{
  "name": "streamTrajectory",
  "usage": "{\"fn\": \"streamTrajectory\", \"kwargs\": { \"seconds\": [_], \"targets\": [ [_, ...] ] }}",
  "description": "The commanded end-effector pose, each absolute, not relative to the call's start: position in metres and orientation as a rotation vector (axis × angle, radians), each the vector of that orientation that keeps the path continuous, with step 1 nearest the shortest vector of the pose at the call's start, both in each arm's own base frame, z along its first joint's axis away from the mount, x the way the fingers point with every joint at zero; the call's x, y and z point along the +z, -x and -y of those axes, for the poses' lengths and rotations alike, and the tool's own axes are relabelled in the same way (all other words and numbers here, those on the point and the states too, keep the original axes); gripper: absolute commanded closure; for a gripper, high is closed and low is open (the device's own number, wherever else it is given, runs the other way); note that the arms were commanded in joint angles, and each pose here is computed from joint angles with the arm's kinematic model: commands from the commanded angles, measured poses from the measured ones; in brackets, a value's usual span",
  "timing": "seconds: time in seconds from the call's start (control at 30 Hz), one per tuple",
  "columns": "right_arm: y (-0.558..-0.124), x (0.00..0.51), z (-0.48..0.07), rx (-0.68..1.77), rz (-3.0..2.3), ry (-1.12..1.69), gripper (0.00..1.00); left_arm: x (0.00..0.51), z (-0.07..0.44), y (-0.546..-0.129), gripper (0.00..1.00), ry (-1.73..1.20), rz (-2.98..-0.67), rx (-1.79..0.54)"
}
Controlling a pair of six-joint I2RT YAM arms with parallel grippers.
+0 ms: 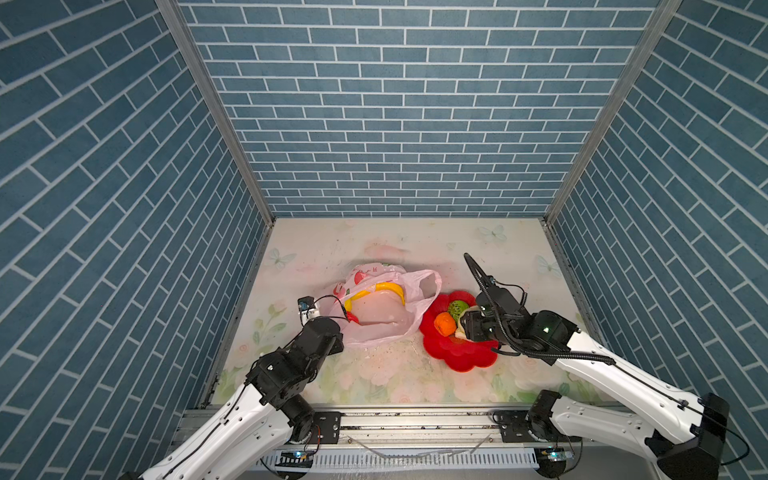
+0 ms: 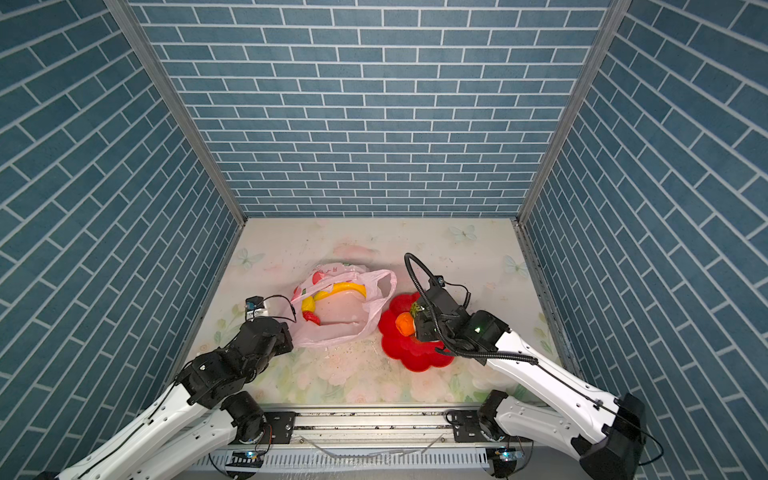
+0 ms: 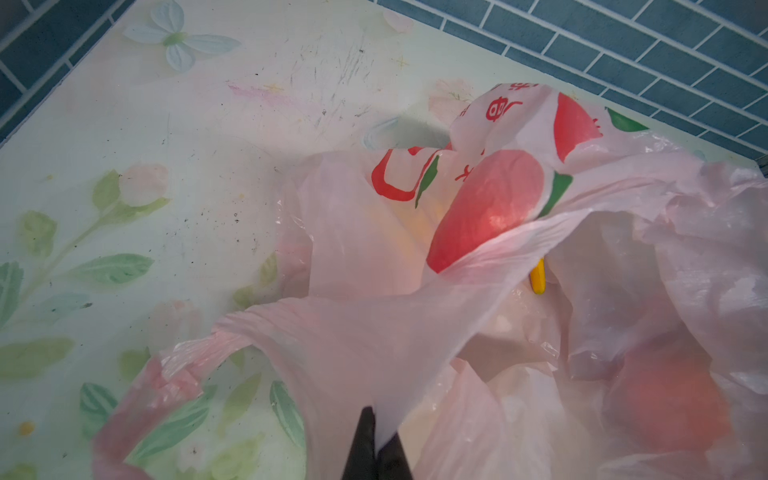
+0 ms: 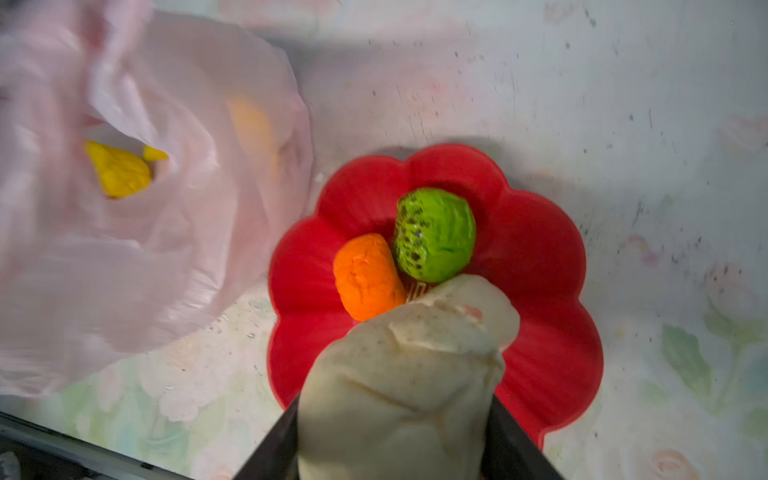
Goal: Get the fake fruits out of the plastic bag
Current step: 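Lift the cream fruit out of the bag toward the red plate, then lower the cream fruit onto the red plate and open the right gripper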
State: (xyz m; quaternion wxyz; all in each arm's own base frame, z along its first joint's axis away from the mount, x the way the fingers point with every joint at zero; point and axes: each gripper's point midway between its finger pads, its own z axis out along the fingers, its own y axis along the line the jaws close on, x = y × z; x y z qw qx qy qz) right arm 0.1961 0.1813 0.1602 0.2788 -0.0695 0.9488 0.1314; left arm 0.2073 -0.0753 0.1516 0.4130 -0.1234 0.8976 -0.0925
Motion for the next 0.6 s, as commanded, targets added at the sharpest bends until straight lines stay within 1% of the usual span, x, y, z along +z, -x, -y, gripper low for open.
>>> {"fn": "streamTrajectory", "kwargs": {
  "seconds": [0.0, 0.3, 0.57],
  "targets": [
    [-0.186, 0.140, -0.180, 0.398, -2.610, 0.052, 0.80, 0.158, 0.072, -0.207, 1.00, 0.308, -2.244, -0.218],
    [-0.171, 0.112, -0.203, 0.388, -2.693, 0.101, 0.79, 0.156, 0.073, -0.207, 1.00, 0.306, -2.248, -0.218],
    [-0.170, 0.094, -0.211, 0.392, -2.716, 0.089, 0.77, 0.154, 0.072, -0.205, 1.00, 0.306, -2.251, -0.221]
  ]
}}
